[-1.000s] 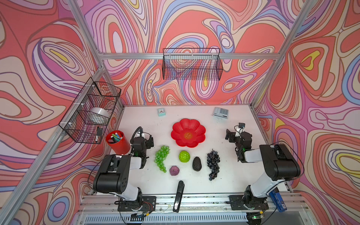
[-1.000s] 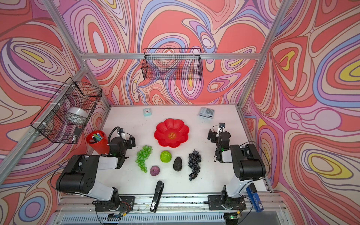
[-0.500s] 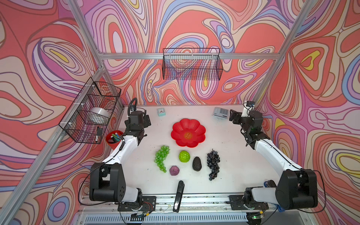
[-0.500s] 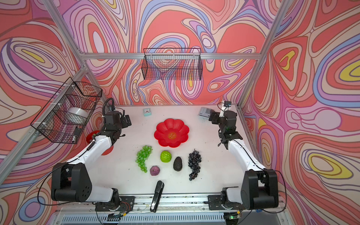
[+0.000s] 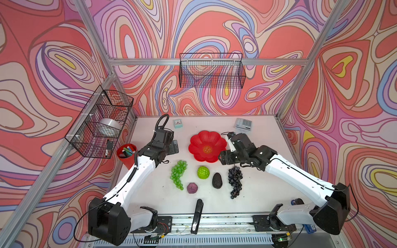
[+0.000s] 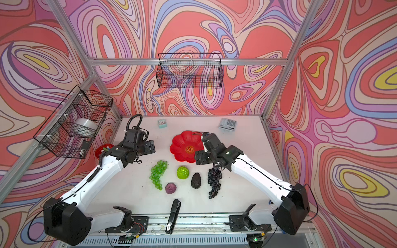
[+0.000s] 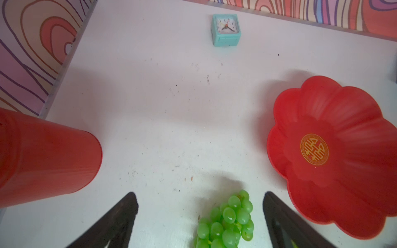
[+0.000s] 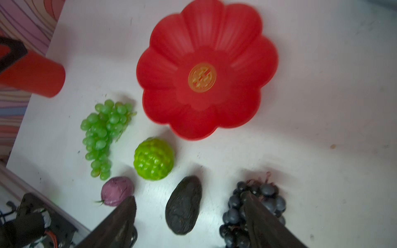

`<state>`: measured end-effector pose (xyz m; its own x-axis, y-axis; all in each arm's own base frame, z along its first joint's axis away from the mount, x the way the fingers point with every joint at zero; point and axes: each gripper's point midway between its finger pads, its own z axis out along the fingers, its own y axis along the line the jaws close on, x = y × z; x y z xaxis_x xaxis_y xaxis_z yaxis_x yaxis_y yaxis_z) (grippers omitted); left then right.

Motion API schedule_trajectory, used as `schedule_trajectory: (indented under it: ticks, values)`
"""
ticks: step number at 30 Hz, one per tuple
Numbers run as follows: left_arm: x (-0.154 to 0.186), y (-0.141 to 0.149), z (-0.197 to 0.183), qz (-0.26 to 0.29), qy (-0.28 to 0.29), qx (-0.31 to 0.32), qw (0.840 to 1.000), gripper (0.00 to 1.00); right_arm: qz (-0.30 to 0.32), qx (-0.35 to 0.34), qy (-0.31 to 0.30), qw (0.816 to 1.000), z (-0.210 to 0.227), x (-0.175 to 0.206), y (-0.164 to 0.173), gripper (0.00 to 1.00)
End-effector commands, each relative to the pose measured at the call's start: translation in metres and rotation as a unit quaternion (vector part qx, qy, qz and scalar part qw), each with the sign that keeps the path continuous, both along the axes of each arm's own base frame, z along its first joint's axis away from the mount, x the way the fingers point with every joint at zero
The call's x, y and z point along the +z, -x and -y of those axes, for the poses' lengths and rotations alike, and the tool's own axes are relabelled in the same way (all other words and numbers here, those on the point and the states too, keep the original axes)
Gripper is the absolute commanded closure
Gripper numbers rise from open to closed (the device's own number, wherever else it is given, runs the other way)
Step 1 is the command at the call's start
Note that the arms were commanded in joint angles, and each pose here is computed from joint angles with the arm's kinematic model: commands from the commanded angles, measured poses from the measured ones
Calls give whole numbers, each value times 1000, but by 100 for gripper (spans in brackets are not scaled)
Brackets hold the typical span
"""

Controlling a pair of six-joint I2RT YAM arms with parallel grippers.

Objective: Arrange fruit in a fruit bowl
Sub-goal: Pick up the fruit from the center of the table.

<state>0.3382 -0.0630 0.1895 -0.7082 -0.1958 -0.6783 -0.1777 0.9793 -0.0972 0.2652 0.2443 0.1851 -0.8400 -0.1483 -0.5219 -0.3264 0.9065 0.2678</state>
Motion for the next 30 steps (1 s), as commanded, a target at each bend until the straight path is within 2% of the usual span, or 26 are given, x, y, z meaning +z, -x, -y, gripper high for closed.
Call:
schedule_trajectory:
  ticks: [1,4,8,14,20,30]
  values:
    - [-16,27,4,-35,7,3,999,5,-91,-37,15,995,-5,-38,26,17]
    - [-18,34,9,-36,12,-4,999,6,-127,-31,19,991,-19,-64,30,17]
    - [-15,41,13,-29,25,-13,999,6,-165,-15,55,985,-25,-98,37,19]
    - [-10,47,9,-7,31,-12,999,5,-191,-12,71,979,-27,-128,43,24]
    - [-13,50,9,-10,32,-11,999,5,-198,-4,91,976,-25,-144,44,27]
    - [-11,49,9,-11,31,-11,999,5,-204,5,103,973,-22,-162,46,39]
